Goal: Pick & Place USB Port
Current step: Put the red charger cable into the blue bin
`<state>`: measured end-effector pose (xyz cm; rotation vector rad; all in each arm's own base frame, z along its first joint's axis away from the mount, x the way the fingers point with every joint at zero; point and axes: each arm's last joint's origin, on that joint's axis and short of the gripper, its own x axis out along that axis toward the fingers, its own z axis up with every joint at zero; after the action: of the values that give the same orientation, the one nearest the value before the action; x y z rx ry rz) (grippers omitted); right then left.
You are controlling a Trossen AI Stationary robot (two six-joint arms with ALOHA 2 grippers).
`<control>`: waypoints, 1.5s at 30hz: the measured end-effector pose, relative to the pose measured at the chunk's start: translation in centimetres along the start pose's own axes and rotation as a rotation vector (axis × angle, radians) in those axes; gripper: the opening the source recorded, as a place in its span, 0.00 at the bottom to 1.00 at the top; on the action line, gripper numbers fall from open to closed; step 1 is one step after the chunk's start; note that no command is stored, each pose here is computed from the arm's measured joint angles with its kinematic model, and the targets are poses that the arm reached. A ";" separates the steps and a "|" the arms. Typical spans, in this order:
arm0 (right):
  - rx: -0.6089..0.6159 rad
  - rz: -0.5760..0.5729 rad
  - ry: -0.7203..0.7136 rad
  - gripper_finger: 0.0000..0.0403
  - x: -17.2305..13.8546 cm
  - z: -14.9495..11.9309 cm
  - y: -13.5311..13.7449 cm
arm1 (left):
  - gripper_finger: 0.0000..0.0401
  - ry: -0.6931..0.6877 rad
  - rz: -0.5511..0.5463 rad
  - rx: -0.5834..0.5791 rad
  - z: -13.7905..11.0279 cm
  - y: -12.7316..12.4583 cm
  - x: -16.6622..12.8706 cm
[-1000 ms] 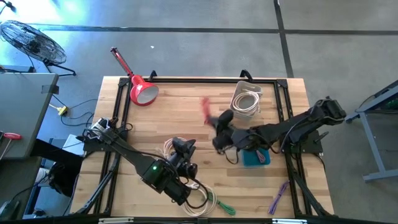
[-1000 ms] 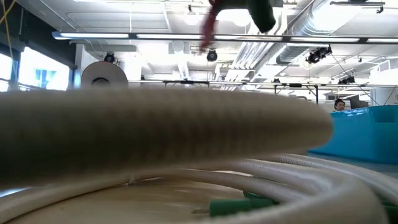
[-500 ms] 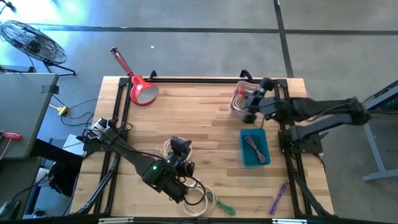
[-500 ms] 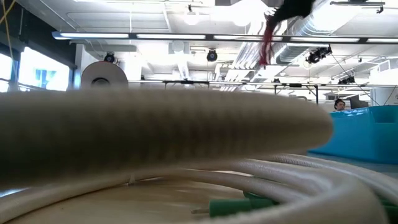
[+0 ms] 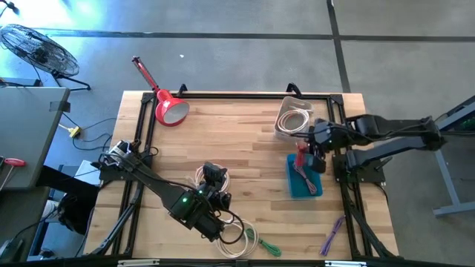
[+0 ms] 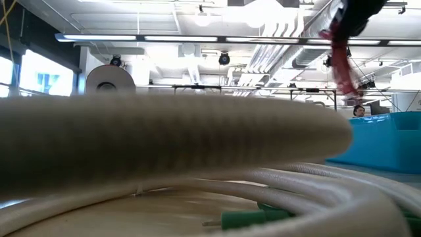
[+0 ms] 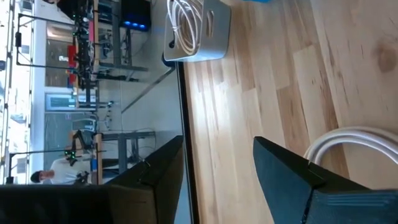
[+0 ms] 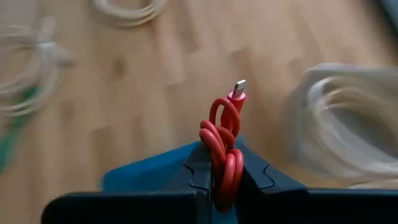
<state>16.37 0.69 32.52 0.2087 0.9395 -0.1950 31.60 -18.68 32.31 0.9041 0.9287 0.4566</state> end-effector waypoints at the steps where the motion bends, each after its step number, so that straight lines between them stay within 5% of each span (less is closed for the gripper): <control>1: 0.025 0.043 0.020 0.05 0.0 -0.1 0.2 | 0.46 0.001 -0.003 0.000 0.0 0.0 0.0; 10: 0.224 0.155 0.211 0.05 0.1 -1.5 1.8 | 0.46 -0.002 -0.005 -0.007 0.0 0.0 0.0; 25: 0.155 -0.034 0.454 0.05 6.5 -1.2 4.9 | 0.46 -0.012 -0.028 -0.037 0.3 -0.1 0.0; 37: 0.205 0.018 0.531 0.06 8.4 -1.1 6.1 | 0.46 0.029 -0.058 -0.026 -0.5 -1.6 0.8; 45: 0.204 -0.089 0.589 0.28 8.0 -1.8 5.4 | 0.46 0.040 -0.113 -0.033 -0.5 -1.8 0.8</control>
<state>20.91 5.81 25.48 0.4272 1.5168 -0.3210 31.52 -18.94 30.27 0.8108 1.0003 0.3935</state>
